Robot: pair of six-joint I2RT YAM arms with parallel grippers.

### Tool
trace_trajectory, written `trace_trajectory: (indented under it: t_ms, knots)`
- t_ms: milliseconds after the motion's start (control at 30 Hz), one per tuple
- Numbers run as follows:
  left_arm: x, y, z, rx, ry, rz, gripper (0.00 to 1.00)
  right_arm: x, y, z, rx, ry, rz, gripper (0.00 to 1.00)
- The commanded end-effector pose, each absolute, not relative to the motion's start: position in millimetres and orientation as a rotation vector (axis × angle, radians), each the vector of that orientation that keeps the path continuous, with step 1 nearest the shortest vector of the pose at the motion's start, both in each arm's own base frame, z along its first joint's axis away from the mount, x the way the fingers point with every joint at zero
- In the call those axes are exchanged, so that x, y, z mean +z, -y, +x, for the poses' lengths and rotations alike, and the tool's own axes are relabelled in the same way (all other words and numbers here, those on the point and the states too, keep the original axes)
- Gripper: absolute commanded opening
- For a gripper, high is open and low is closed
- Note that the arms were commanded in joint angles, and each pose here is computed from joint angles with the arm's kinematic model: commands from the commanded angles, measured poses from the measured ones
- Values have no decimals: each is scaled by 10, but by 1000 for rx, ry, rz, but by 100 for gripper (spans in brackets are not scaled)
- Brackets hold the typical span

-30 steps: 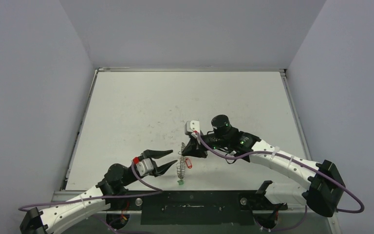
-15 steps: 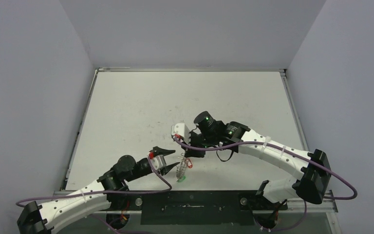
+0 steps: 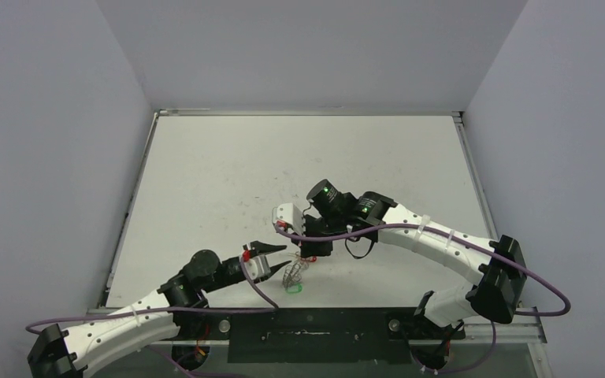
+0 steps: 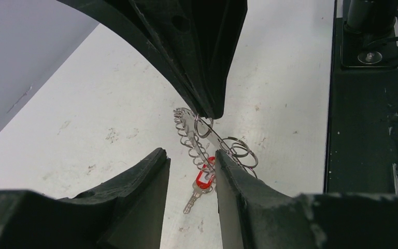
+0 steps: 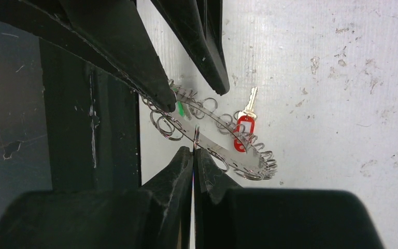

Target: Put the keys on the keyring

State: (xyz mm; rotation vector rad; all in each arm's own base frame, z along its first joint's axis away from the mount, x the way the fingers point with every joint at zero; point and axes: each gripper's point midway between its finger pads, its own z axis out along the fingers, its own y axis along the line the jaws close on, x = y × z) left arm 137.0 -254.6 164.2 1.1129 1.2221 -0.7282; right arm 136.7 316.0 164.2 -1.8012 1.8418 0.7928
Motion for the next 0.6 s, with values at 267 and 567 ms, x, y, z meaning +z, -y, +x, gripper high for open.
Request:
trace_trajectory:
  t_ms: [267, 567]
  knots:
    - [2081, 2716, 1317, -779, -1076, 1128, 27, 1891, -3337, 1336, 869, -1711, -1812, 0]
    - [2038, 2855, 1339, -810, -1080, 1156, 25, 1884, -3340, 1308, 878, -1713, -1816, 0]
